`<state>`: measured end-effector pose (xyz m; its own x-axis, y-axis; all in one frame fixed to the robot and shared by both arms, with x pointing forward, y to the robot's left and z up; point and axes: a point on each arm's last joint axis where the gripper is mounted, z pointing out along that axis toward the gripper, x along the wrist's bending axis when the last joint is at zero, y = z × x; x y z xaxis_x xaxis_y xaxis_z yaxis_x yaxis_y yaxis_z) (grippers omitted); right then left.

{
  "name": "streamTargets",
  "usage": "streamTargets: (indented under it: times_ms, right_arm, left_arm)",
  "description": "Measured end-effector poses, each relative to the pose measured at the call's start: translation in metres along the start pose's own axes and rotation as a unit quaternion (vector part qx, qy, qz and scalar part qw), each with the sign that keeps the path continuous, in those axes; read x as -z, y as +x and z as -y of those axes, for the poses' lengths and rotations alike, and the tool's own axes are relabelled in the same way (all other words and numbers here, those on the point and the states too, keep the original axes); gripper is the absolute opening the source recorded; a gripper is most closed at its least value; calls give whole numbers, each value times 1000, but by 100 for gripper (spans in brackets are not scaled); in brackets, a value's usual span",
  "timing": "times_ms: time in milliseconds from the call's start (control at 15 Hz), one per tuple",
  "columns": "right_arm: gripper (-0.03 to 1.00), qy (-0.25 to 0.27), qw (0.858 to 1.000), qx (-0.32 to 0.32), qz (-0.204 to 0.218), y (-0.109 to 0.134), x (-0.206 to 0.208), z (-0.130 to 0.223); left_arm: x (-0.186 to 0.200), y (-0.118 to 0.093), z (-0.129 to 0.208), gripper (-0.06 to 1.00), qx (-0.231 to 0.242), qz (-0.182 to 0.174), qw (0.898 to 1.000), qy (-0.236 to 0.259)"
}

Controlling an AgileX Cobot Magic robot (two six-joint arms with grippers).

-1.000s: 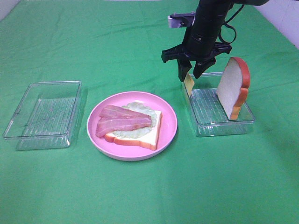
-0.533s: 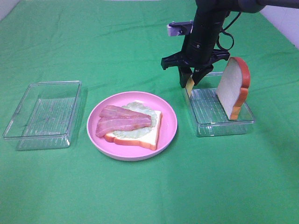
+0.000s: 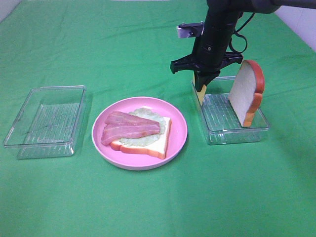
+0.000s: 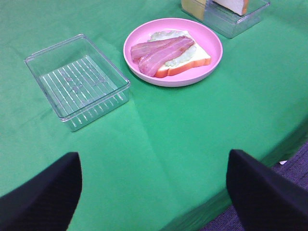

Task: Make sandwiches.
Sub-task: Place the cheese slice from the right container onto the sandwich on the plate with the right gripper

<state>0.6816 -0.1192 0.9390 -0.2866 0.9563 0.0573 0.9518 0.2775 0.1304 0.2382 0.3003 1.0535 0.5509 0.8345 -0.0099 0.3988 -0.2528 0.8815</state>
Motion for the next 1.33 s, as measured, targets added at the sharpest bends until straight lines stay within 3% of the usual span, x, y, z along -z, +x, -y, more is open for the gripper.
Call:
streamTargets:
  times_ms: [400,467,600,800,933,1067,1333]
  right_arm:
    - [0,-44,999,1,-6,2,43,0]
    - [0,-64,997,7,-41,9,69,3]
    - [0,-61,994,19,-89,18,78,6]
    - [0,-38,980,48,-192,42,79,11]
    - [0,-34,969,84,-231,72,79,16]
    - [0,-13,963,114,-243,102,67,24]
    - [0,35,956,138,-255,136,37,35]
  left_arm:
    - [0,0,0,77,0,0,1000,0]
    - [0,0,0,77,0,0,1000,0]
    - [0,0,0,77,0,0,1000,0]
    - [0,0,0,77,0,0,1000,0]
    - [0,0,0,77,0,0,1000,0]
    - [0,0,0,77,0,0,1000,0]
    - [0,0,0,77,0,0,1000,0]
